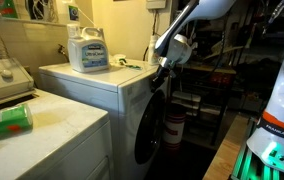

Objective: Press a button on the left side of the washing machine on the right

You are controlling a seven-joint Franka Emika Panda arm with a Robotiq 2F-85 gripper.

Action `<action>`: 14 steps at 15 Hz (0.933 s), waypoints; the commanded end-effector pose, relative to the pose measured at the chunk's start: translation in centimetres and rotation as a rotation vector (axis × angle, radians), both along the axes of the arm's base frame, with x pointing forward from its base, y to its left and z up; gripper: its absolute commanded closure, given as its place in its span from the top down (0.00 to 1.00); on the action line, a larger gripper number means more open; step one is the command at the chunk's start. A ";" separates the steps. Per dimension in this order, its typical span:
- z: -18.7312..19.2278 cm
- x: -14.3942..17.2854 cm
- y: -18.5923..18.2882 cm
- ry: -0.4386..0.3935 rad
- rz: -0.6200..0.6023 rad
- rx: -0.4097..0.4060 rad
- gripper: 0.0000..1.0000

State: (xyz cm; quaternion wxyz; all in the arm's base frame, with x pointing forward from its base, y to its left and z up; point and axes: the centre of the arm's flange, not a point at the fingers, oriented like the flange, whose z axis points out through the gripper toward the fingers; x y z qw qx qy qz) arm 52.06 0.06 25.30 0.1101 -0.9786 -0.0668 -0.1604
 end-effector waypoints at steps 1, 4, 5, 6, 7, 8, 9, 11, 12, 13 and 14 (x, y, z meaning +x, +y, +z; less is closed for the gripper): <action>-1.1 0.4 -0.5 -0.035 0.017 -0.018 0.00; -0.6 0.8 -0.4 -0.090 0.075 -0.046 0.00; -0.1 1.1 -0.2 -0.107 0.102 -0.060 0.00; 0.1 1.1 -0.1 -0.105 0.122 -0.071 0.00; 0.1 0.8 0.0 -0.071 0.118 -0.072 0.00; 0.2 0.3 0.0 -0.007 0.087 -0.070 0.00; 0.4 0.0 0.1 0.021 0.074 -0.085 0.00; 1.2 -0.7 0.2 0.089 0.009 -0.121 0.00; 1.8 -1.3 0.3 0.125 -0.033 -0.142 0.00; 2.2 -1.9 0.2 0.155 -0.066 -0.151 0.00; 2.4 -2.5 0.0 0.197 -0.095 -0.153 0.00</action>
